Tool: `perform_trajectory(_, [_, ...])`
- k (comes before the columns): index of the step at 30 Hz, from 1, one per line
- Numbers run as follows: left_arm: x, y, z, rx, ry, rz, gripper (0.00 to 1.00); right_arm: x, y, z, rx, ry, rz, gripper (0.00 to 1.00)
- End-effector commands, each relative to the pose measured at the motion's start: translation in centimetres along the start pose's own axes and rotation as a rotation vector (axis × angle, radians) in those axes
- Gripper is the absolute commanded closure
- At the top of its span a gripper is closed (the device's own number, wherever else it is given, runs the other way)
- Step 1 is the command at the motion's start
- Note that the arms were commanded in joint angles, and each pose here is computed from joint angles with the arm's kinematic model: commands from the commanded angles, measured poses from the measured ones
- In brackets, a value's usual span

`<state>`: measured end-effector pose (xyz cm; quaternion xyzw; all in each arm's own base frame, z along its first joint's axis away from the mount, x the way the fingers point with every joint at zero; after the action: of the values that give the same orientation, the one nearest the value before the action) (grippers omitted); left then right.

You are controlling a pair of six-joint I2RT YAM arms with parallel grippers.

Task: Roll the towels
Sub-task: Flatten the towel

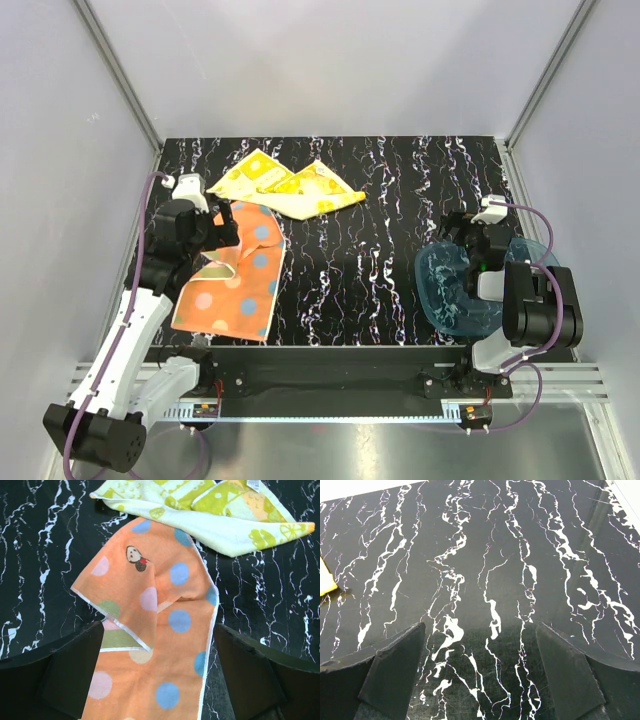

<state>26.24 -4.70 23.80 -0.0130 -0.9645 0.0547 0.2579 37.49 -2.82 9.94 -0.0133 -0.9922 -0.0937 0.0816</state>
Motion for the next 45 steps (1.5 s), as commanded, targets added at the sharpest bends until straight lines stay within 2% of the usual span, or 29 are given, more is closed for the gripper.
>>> perform_trajectory(1, [0.2,0.7,-1.3,0.046,-0.061,-0.059,0.01,-0.1,0.0,-0.4,-0.002,-0.008,-0.005,0.0])
perform_trajectory(4, [0.0,0.0,-1.0,0.025,-0.043,-0.01,0.01,-0.1,0.0,-0.4,-0.001,-0.009,-0.005,0.0])
perform_trajectory(11, [0.3,0.8,-0.5,0.038,-0.033,-0.06,0.01,-0.1,0.0,-0.4,-0.002,-0.008,-0.005,0.0])
perform_trajectory(14, [0.5,0.5,-0.5,0.027,-0.042,-0.033,0.01,-0.2,0.0,-0.5,-0.001,-0.009,-0.005,0.0])
perform_trajectory(15, [0.6,0.5,-1.0,0.041,-0.073,-0.034,0.01,-0.2,0.0,-0.4,-0.002,-0.007,-0.003,0.0])
perform_trajectory(19, [0.4,1.3,-0.3,0.154,-0.061,-0.093,0.01,-0.2,0.0,-0.5,-0.002,-0.006,-0.003,0.0])
perform_trajectory(21, [0.0,1.0,0.0,0.132,-0.014,-0.067,0.01,-0.2,0.0,-0.4,-0.002,-0.007,-0.003,0.0])
perform_trajectory(28, [-0.5,0.9,0.4,0.098,0.021,-0.058,0.02,-0.5,0.1,-1.3,0.01,-0.017,0.037,0.0])
perform_trajectory(29, [-0.5,0.7,0.6,0.097,0.032,-0.055,0.02,-0.3,0.6,-0.4,0.017,0.058,0.039,0.0])
perform_trajectory(31, [-0.8,0.5,0.8,0.087,0.052,-0.059,0.03,-1.1,1.5,-3.7,0.06,0.068,0.057,0.0])
perform_trajectory(32, [-0.6,0.1,1.2,0.071,0.073,-0.054,0.04,-0.6,1.6,-2.8,0.056,0.16,0.063,0.0])
perform_trajectory(34, [-0.6,-0.1,1.0,0.052,0.086,-0.071,0.05,-0.4,2.3,-5.7,0.05,0.125,0.056,0.0])
perform_trajectory(35, [-0.4,-0.6,1.5,0.033,0.113,-0.064,0.06,0.1,2.5,-5.8,0.046,0.151,0.055,0.0])
perform_trajectory(36, [-0.2,-0.7,1.5,0.027,0.12,-0.072,0.06,0.5,3.3,-8.2,0.047,0.109,0.033,0.0])
perform_trajectory(38, [0.3,-1.5,2.5,0.01,0.161,-0.055,0.06,1.2,4.0,-9.1,0.055,0.13,0.01,0.0])
perform_trajectory(40, [0.5,-2.0,3.6,0.001,0.205,-0.052,0.06,1.8,6.0,-12.6,0.052,0.089,-0.047,0.0])
perform_trajectory(41, [0.9,-2.7,4.6,-0.016,0.245,-0.037,0.07,2.3,6.5,-12.8,0.029,0.122,-0.065,0.0])
perform_trajectory(43, [1.1,-3.4,6.3,0.0,0.296,-0.052,0.07,3.1,9.0,-16.2,-0.141,0.082,-0.148,0.0])
perform_trajectory(44, [1.4,-4.3,7.4,0.007,0.336,-0.044,0.07,3.7,9.6,-15.8,-0.278,0.15,-0.132,0.0])
perform_trajectory(45, [1.4,-4.5,8.2,0.017,0.36,-0.052,0.07,3.6,9.8,-15.7,-0.307,0.178,-0.132,0.0])
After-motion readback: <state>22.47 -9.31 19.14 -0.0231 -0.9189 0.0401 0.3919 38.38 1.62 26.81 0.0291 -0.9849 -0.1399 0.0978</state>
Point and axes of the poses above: each gripper's point midway between its finger pads, its own x axis back along the fingers, its own y axis along the line the jaws close on, z = x × y, the point moved 3 cm from there along x, back along the fingers, and after that the axes turned 2 degrees about -x, right-handed, at the moved point
